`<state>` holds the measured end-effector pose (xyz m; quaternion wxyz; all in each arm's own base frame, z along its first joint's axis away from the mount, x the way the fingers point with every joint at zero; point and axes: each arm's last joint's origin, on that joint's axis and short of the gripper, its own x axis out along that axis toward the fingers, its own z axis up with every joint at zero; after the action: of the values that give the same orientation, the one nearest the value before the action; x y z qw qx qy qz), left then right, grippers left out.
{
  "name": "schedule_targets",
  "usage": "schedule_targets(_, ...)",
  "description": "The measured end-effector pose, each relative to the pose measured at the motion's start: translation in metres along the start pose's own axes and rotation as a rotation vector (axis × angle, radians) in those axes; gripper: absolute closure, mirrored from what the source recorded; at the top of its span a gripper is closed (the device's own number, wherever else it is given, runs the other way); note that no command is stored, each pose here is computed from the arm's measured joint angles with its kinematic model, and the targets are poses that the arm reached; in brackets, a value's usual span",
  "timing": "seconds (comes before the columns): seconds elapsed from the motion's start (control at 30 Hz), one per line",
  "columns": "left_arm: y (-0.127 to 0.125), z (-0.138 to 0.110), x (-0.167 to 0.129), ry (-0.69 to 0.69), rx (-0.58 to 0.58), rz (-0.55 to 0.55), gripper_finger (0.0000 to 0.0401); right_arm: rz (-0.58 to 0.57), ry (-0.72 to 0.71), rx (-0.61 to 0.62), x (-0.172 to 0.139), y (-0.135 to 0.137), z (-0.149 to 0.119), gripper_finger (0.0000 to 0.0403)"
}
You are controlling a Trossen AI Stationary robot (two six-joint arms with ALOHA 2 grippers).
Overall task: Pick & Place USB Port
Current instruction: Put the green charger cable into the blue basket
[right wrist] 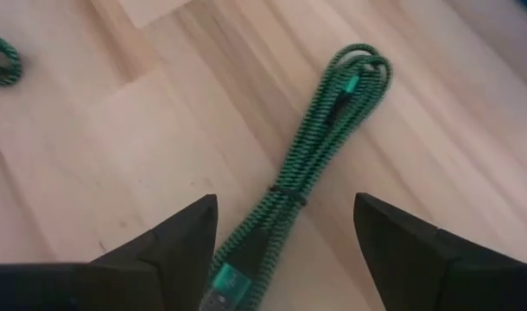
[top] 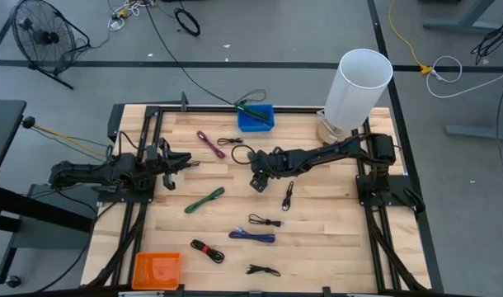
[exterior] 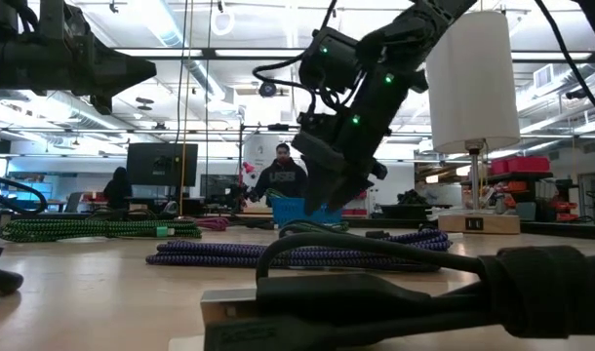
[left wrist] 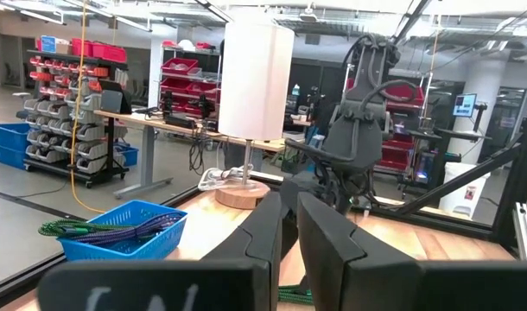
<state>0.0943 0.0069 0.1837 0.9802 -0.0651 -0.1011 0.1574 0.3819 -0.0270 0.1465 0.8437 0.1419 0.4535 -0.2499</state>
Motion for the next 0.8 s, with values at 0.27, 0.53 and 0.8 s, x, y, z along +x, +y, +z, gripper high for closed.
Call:
schedule_targets(0.27, 0.0, 0.0, 0.0, 0.0, 0.0, 0.0, 0.0355, 0.009, -0.01, 0.015, 0.008, -0.003, -0.012, 0.013)
schedule_targets(0.53, 0.0, 0.0, 0.0, 0.0, 0.0, 0.0, 0.0355, 0.009, -0.003, 0.018, 0.01, 0.0, -0.016, 0.0132)
schedule_targets(0.8, 0.0, 0.0, 0.0, 0.004, 0.001, 0.0, 0.0355, 0.007, 0.008, 0.03, 0.02, 0.002, -0.021, 0.0224)
